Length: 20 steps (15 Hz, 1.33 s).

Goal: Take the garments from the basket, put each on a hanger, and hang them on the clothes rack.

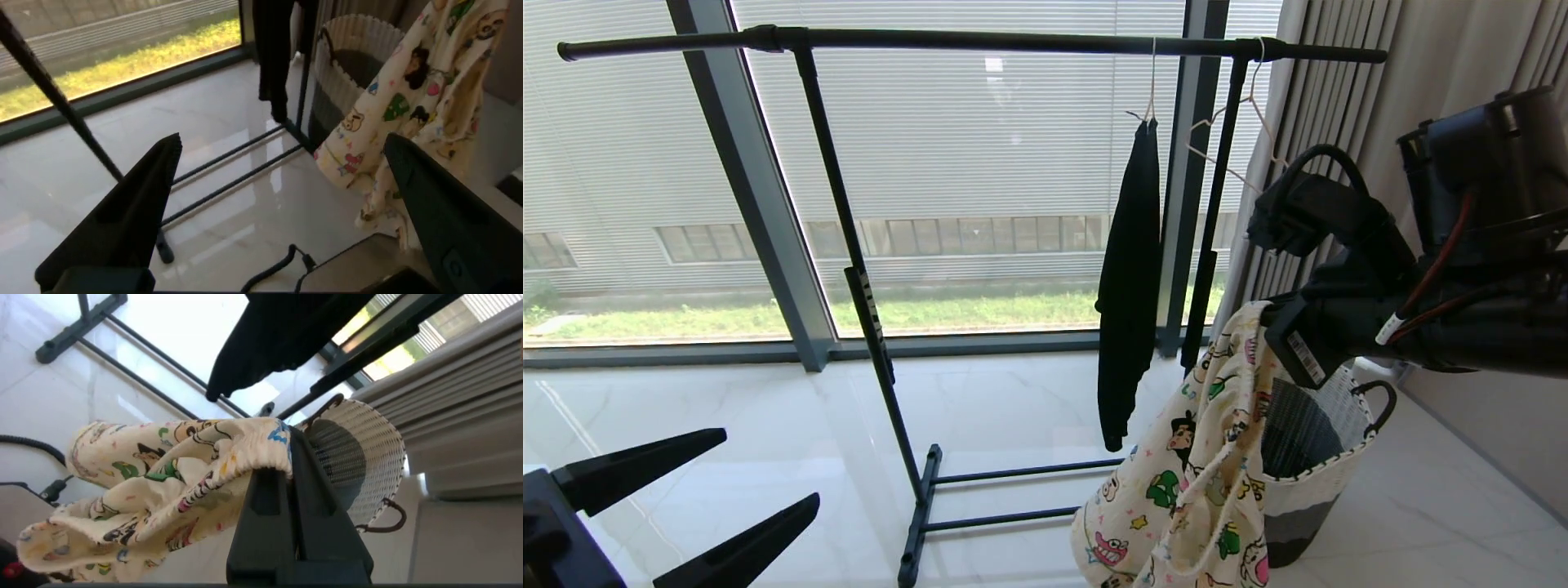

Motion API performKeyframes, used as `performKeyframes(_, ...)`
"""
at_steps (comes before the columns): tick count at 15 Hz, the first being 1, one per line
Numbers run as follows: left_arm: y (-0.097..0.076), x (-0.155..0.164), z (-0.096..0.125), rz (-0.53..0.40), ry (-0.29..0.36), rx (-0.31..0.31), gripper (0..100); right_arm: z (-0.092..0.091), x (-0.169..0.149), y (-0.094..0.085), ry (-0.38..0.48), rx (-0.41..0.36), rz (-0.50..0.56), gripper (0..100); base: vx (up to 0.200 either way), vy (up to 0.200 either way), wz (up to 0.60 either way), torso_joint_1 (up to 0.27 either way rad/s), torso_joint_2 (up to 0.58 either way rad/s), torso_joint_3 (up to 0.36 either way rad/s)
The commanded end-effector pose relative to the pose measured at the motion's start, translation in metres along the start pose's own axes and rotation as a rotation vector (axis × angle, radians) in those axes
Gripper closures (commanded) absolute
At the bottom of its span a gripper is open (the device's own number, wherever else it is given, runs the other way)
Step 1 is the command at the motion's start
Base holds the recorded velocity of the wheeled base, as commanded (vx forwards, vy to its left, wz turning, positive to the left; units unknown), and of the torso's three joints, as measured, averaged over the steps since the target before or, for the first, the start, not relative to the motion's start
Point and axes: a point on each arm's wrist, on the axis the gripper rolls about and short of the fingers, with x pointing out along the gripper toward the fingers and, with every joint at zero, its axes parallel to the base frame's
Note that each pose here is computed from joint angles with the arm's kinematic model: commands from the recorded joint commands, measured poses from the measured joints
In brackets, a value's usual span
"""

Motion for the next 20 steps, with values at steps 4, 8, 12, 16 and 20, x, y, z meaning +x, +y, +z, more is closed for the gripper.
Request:
performKeyframes(4, -0.075, 0.069, 0.037, -0.363, 0.184, -0.164, 0, 0.009, -0.008, 0.019, -0.06, 0.024, 0.06, 100, 0.0, 0.0, 0.0, 0.0, 0.0, 0.0)
performKeyframes(8, -0.099, 0.118, 0.019, -0.338, 0.242, -0.16, 0, 0.02, -0.009, 0.041, -0.133, 0.065, 0.12, 100, 0.0, 0.0, 0.0, 0.0, 0.0, 0.0)
performKeyframes(12, -0.088, 0.149, -0.003, -0.229, 0.345, -0.157, 0, 0.031, -0.004, 0.052, -0.214, 0.089, 0.141, 100, 0.0, 0.0, 0.0, 0.0, 0.0, 0.0)
performKeyframes(16, -0.061, 0.157, -0.02, -0.127, 0.404, -0.186, 0, 0.037, -0.005, 0.06, -0.232, 0.083, 0.162, 100, 0.0, 0.0, 0.0, 0.0, 0.0, 0.0)
performKeyframes(20, -0.071, 0.13, -0.024, -0.264, 0.413, -0.173, 0, 0.053, 0.005, 0.077, -0.255, 0.072, 0.195, 100, 0.0, 0.0, 0.0, 0.0, 0.0, 0.0)
